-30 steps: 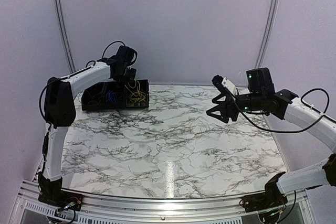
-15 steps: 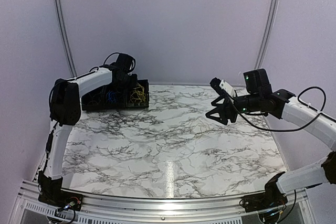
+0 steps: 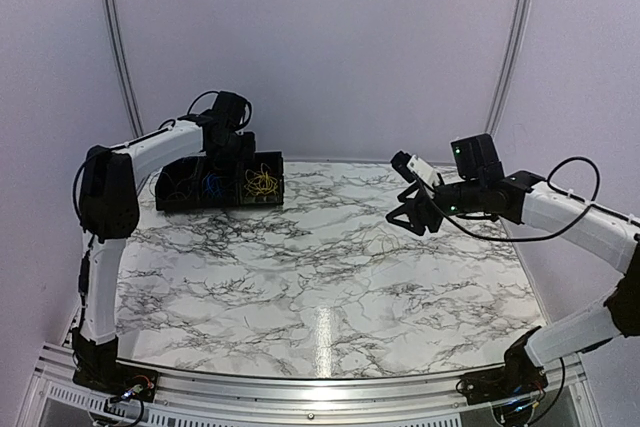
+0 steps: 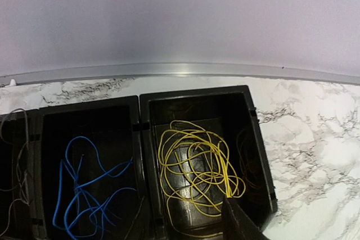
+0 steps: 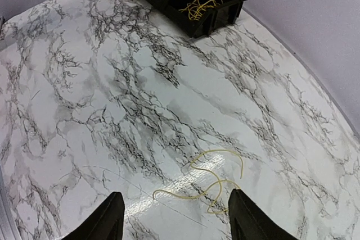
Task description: Untangle the cables
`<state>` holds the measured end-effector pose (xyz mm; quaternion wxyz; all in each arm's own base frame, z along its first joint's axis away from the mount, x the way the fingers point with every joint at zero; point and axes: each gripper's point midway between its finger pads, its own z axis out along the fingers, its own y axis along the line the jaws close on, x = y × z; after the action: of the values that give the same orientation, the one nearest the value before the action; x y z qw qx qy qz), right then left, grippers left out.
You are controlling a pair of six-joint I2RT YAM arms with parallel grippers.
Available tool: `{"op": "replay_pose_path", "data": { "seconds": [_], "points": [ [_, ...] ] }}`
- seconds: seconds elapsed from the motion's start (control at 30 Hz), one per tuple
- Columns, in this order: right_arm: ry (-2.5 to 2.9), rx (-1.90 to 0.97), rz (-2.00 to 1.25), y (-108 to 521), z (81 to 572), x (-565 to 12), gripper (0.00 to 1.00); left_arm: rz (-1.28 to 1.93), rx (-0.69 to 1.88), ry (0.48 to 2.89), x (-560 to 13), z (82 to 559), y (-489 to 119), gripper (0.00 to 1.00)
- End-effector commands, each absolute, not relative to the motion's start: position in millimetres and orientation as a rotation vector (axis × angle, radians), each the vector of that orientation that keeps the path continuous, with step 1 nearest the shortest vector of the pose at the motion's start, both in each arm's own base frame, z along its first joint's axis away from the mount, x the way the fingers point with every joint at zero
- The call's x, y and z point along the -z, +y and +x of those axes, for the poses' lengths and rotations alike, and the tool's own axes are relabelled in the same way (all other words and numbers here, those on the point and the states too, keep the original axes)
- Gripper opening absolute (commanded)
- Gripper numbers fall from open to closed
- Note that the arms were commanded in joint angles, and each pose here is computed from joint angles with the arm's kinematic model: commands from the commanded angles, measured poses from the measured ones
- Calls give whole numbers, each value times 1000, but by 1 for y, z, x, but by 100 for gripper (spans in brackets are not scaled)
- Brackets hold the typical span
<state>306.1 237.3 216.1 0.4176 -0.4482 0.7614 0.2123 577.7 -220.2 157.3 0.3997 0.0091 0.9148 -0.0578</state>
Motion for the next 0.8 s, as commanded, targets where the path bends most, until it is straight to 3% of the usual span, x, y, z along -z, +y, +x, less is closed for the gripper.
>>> {"op": "replay_pose_path", "data": {
  "seconds": [0.0, 0.07, 0.13, 0.17, 0.2, 0.43, 0.53, 0.6, 0.67, 0.77],
  "points": [
    [1970, -410, -1052, 221, 344, -195, 60, 1, 229, 2182, -250, 551, -217, 47],
    [2014, -407, -1050, 216, 356, -181, 57, 27, 315, 2174, -267, 532, -227, 52],
    [2033, -406, -1078, 215, 363, -170, 56, 36, 402, 2196, -271, 510, -232, 68],
    [2034, -417, -1116, 218, 363, -163, 56, 28, 428, 2195, -275, 500, -233, 88],
    [2026, -424, -1171, 220, 361, -157, 56, 30, 439, 2200, -275, 491, -234, 98],
    [2076, -325, -1317, 216, 377, -112, 61, 85, 107, 1999, -322, 441, -230, 99],
    [2083, -309, -1315, 218, 388, -104, 61, 372, 200, 1774, -359, 400, -270, 99],
    [2090, -297, -1316, 220, 396, -98, 61, 367, 283, 1648, -372, 380, -272, 99],
    [2096, -289, -1335, 221, 401, -89, 61, 260, 333, 1633, -369, 376, -261, 99],
    [2093, -278, -1382, 222, 404, -77, 58, 347, 384, 1685, -358, 372, -277, 99]
  ]
}}
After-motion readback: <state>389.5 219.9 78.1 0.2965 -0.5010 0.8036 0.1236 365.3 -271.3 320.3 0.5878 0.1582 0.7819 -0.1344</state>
